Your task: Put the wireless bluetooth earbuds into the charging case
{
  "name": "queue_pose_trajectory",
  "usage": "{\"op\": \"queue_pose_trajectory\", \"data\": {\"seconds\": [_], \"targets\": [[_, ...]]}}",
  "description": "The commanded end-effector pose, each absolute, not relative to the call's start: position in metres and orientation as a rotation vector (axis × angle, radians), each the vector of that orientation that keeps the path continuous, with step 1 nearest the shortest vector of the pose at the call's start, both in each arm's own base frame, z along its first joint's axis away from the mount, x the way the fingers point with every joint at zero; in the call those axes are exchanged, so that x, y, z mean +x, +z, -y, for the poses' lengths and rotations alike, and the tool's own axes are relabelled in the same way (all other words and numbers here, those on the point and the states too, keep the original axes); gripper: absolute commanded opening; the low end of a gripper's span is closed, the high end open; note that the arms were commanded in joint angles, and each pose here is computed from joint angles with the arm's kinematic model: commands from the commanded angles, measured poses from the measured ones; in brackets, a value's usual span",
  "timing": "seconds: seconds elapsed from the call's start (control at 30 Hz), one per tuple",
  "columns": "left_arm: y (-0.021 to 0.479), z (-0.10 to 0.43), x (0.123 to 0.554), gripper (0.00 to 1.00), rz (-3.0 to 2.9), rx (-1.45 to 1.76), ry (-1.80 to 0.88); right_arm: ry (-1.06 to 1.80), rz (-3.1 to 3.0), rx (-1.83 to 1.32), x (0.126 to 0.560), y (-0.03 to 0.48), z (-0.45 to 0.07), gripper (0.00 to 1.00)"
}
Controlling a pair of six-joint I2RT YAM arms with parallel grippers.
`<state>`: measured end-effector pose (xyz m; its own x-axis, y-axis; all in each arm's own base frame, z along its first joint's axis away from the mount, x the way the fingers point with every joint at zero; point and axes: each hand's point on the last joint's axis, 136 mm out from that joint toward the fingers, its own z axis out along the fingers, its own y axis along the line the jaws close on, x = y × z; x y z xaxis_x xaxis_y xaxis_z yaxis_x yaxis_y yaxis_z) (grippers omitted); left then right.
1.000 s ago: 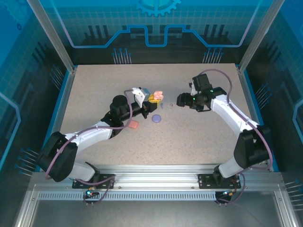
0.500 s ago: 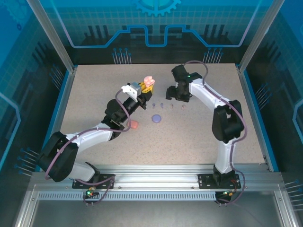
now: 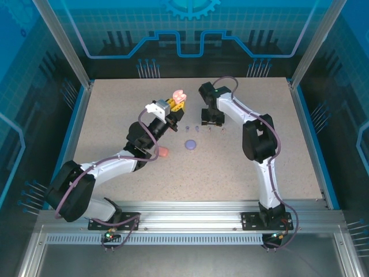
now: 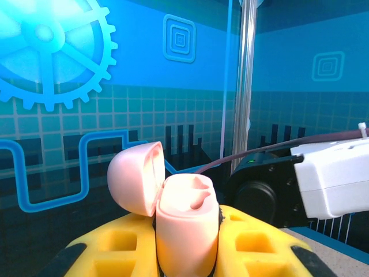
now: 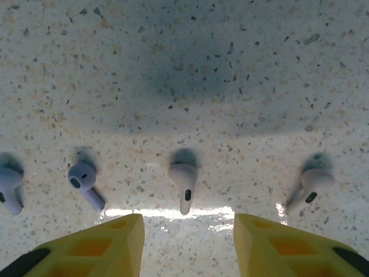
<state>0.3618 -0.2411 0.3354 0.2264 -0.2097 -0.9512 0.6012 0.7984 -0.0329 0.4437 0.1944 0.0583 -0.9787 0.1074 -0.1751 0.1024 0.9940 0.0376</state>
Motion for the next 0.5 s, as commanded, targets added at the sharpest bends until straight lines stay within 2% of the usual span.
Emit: {"op": "queue_pose_trajectory", "data": {"seconds": [0.0, 0.13, 0.47], "targets": [[0.360, 0.238, 0.354, 0.00, -1.140, 0.360, -0.594, -0.001, -2.981, 0.134, 0.442, 0.054, -0.199, 0.44], [0.360, 0.239, 0.353, 0.00, -1.140, 0.371, -0.595, -0.013, -3.001, 0.124, 0.445, 0.041, -0.202, 0.41], [0.360, 0.240, 0.352, 0.00, -1.141, 0.383, -0.593, -0.050, -3.030, 0.118, 0.441, 0.026, -0.202, 0.40]]}}
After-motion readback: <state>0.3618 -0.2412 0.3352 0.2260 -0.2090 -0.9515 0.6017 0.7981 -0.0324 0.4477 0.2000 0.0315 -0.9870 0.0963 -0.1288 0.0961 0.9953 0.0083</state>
